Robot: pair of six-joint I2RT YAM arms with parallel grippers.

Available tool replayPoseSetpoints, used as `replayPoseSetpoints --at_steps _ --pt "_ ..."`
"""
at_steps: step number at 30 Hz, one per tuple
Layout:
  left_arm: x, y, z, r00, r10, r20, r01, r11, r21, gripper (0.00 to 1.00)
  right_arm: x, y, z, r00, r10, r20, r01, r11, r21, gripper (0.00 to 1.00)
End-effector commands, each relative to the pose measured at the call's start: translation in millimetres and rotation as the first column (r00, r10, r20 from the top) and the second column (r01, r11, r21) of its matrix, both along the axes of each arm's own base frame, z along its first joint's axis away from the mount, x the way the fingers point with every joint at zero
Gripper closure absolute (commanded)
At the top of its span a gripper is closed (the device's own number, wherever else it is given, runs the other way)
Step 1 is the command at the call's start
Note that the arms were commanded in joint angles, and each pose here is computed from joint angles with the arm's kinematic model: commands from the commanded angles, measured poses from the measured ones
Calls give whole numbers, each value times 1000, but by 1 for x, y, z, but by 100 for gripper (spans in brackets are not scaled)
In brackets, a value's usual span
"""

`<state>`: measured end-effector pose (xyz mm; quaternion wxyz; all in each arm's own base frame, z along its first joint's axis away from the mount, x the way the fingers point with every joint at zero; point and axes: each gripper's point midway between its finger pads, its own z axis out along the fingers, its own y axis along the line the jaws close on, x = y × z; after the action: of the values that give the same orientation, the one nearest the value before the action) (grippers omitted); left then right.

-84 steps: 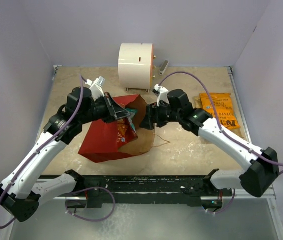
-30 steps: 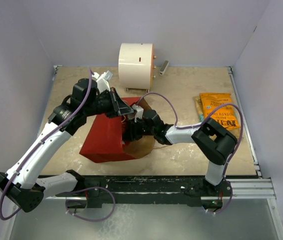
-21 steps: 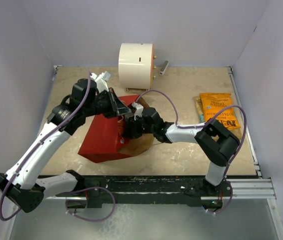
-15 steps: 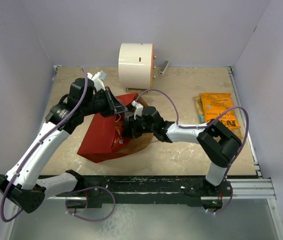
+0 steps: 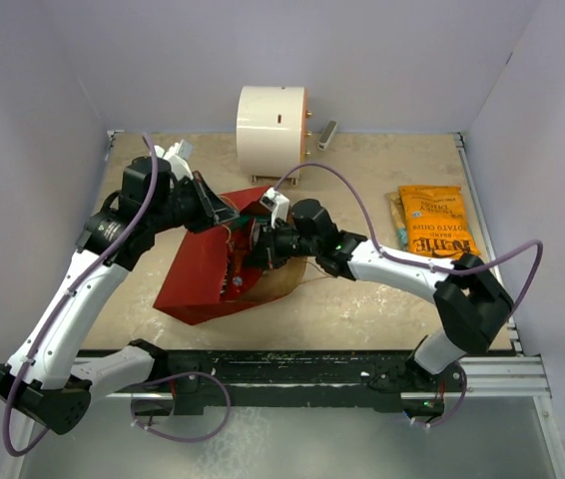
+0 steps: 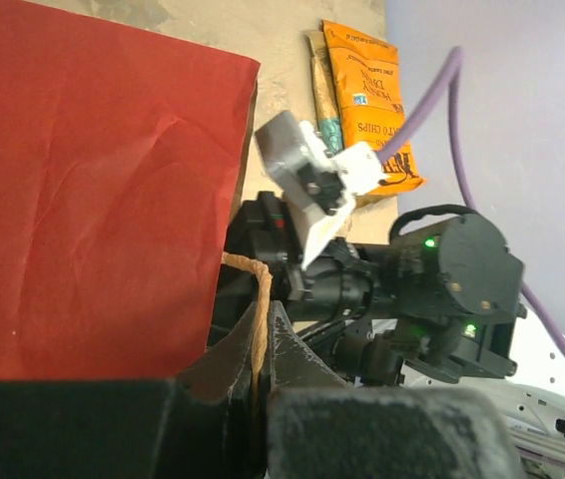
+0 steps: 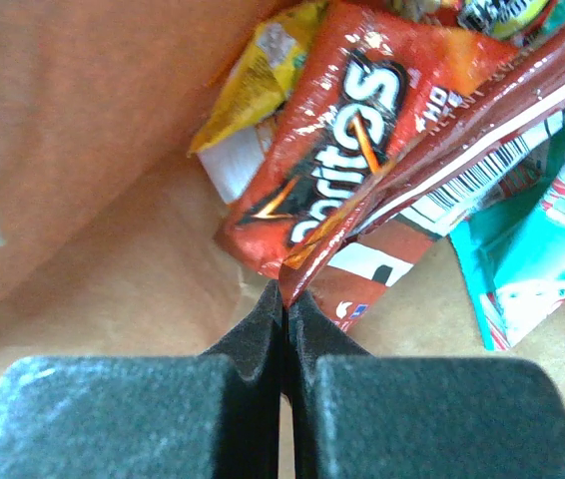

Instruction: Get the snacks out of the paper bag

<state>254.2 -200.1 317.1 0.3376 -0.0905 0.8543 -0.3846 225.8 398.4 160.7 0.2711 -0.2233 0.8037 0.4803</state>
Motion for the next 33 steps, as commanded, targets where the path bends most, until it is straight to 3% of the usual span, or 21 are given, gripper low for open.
replayPoseSetpoints --at_steps 1,20,33 --pt "1 11 18 997 31 74 -31 1000 3 100 -1 2 54 998 0 62 -5 997 74 100" --pt "0 30 21 990 104 95 -107 994 34 100 -9 -64 138 991 -65 117 52 993 106 100" --pt "-1 32 19 989 115 94 -119 992 37 100 -5 -119 199 946 -250 209 235 968 93 100"
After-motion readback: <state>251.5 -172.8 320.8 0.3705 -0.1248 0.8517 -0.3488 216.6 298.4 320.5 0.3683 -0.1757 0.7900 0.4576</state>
